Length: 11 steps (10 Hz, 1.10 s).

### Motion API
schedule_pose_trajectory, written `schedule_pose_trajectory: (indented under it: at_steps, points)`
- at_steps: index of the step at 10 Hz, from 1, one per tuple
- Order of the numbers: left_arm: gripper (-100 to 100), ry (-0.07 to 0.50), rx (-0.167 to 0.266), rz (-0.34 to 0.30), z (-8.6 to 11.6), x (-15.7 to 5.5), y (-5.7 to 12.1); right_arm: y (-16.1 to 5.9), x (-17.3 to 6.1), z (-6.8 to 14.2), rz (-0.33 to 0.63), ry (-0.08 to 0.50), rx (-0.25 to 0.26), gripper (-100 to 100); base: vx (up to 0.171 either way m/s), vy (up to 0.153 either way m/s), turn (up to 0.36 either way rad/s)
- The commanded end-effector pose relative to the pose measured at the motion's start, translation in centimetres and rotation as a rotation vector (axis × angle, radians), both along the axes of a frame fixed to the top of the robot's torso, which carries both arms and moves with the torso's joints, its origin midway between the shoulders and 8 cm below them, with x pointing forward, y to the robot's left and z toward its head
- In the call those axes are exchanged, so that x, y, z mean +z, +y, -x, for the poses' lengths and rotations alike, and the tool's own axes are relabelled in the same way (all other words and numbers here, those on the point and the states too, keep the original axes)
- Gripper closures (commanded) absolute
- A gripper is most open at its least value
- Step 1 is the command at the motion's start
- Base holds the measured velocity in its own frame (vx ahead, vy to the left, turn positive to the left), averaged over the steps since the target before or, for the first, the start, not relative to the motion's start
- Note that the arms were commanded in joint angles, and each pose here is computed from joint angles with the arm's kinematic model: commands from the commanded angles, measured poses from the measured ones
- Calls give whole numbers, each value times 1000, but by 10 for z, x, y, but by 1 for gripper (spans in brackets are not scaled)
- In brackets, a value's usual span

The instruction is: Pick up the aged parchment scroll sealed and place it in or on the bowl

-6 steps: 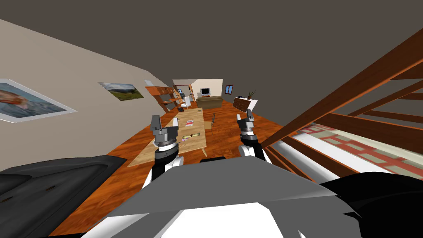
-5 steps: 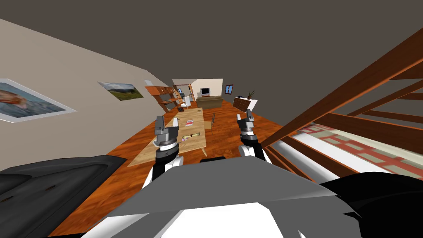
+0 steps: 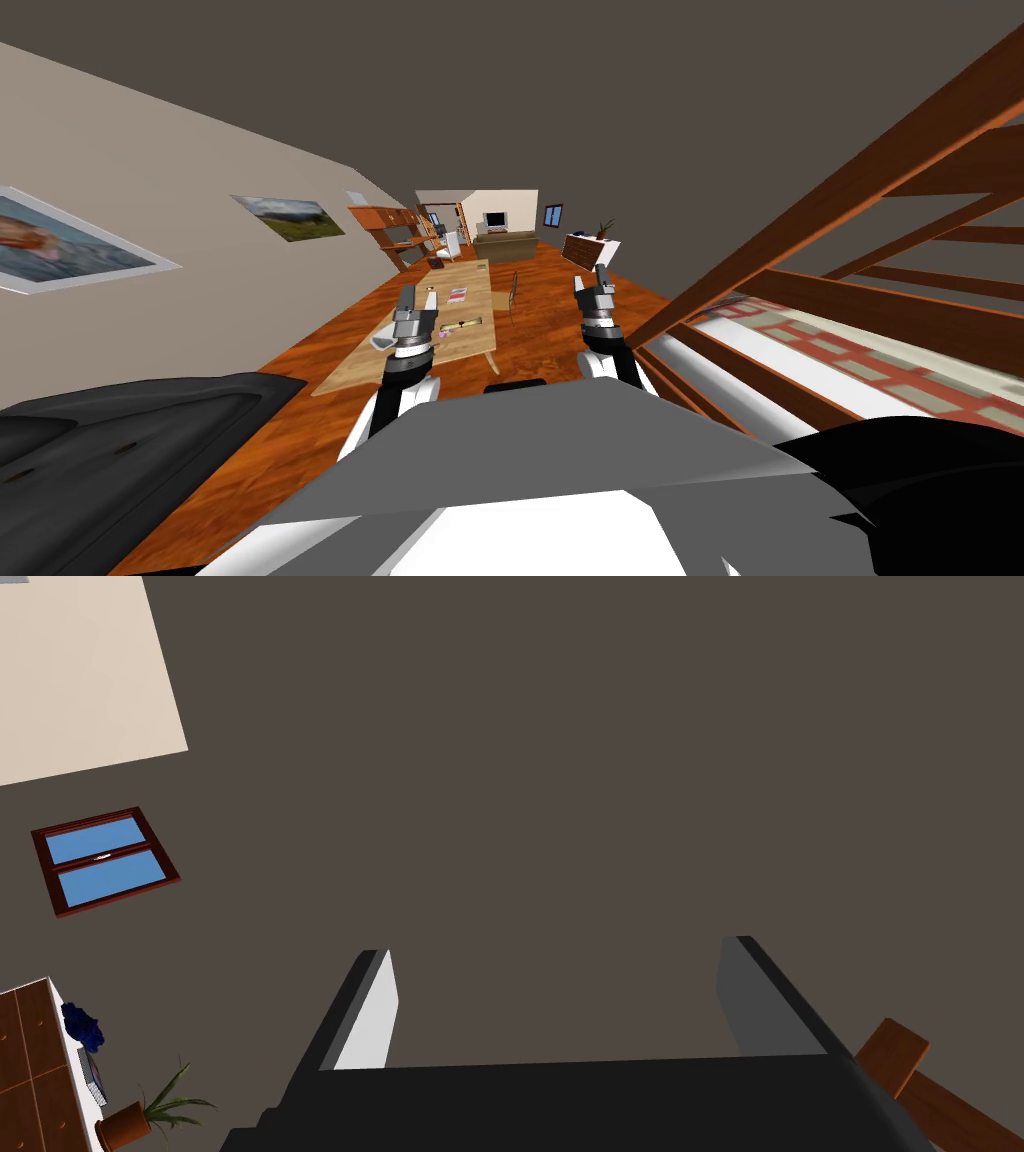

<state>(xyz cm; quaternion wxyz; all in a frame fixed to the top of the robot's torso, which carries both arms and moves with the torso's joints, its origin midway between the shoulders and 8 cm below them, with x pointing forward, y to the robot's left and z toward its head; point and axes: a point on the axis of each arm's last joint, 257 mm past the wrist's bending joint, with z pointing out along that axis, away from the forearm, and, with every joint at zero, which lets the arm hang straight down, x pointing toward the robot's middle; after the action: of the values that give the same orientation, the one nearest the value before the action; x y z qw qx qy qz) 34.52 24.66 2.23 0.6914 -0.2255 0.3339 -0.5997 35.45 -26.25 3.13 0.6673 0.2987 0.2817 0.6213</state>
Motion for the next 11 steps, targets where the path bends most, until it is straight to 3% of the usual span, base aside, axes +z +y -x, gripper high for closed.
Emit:
schedule_pose_trajectory:
  at_steps: [1, 3, 4, 7, 10, 11]
  points:
    - [-100, 54, 14, -18, -16, -19, 7, 0, 0, 0, 0, 0, 0, 0, -88, -56, -18]
    - [-100, 134, 39, -37, -36, -45, 23, 0, 0, 0, 0, 0, 0, 0, -88, -73, -35]
    - [-100, 145, 41, -36, -37, -50, 24, 0, 0, 0, 0, 0, 0, 0, -63, -45, -5]
    - [-100, 284, 98, -55, -67, -96, 59, 0, 0, 0, 0, 0, 0, 0, -62, -64, -43]
    - [-100, 342, 124, -58, -77, -115, 75, 0, 0, 0, 0, 0, 0, 0, -35, -42, -29]
    - [-100, 389, 148, -60, -85, -129, 90, 0, 0, 0, 0, 0, 0, 0, -30, -42, -52]
